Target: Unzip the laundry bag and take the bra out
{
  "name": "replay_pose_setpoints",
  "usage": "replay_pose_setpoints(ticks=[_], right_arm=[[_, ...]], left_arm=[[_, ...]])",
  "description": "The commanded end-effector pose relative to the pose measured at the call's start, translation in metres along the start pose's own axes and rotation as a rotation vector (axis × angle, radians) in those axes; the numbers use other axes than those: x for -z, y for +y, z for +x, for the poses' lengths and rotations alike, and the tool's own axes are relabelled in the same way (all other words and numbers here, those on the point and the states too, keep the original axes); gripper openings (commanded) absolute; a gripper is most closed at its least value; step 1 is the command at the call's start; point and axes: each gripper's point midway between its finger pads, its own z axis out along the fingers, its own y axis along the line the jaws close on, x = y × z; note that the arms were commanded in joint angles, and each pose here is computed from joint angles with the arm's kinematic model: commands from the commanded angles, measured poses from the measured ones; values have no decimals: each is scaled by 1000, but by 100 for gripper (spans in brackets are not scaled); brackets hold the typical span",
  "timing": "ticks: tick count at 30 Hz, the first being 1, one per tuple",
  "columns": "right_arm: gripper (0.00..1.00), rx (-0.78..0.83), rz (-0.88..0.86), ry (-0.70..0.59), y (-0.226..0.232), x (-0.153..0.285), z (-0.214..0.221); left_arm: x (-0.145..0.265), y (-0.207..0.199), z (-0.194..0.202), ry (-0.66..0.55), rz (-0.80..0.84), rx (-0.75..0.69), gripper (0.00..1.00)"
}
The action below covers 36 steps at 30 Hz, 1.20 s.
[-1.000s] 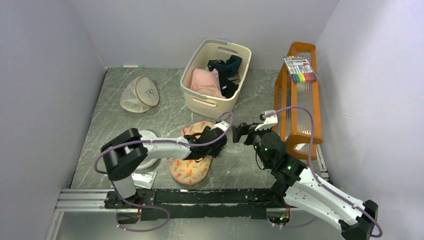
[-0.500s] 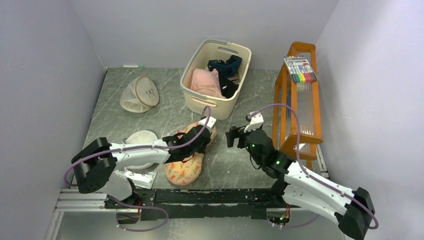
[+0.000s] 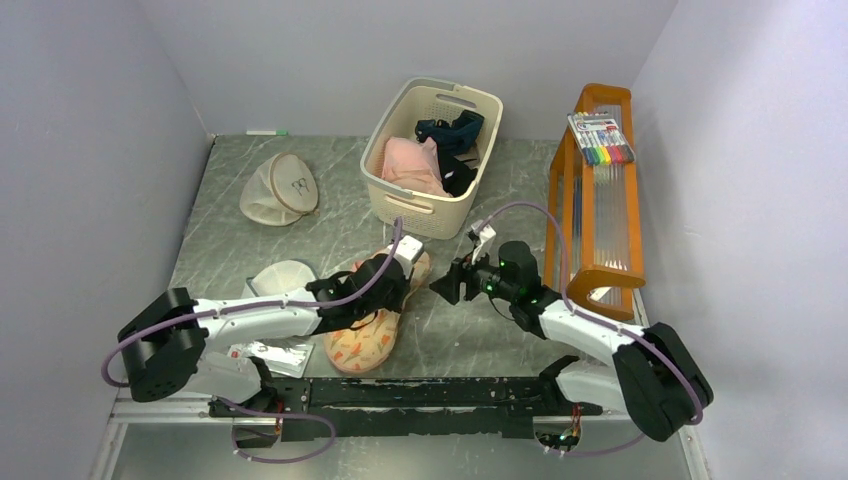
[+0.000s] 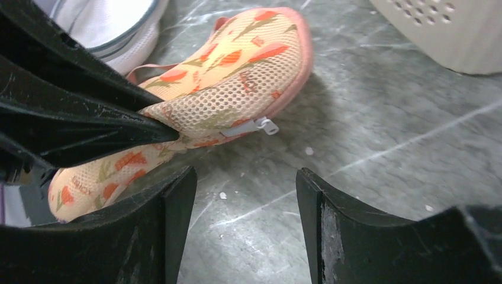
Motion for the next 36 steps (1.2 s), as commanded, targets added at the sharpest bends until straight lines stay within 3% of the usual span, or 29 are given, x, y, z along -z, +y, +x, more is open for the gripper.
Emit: replay_pose_setpoints(ticks=[1,15,24,33,36], right_arm=[[62,71,-172,-102,25,-4,-17],[49,55,-184,-127,10,-6,-15],[29,49,-274,-122,18,-5,-6],[27,33,-350,-94,25,-11,1],[21,39,-317,-99,20,-11,1]], left_arm=[[8,-8,-22,-86,70,-24,24],[21,-26,-26,-128,205,-72,19],[22,-23,-29,-131,185,-86,16],[24,-26,-26,-121,204,-79,9],[23,-24,-25,-119,198,-77,10]])
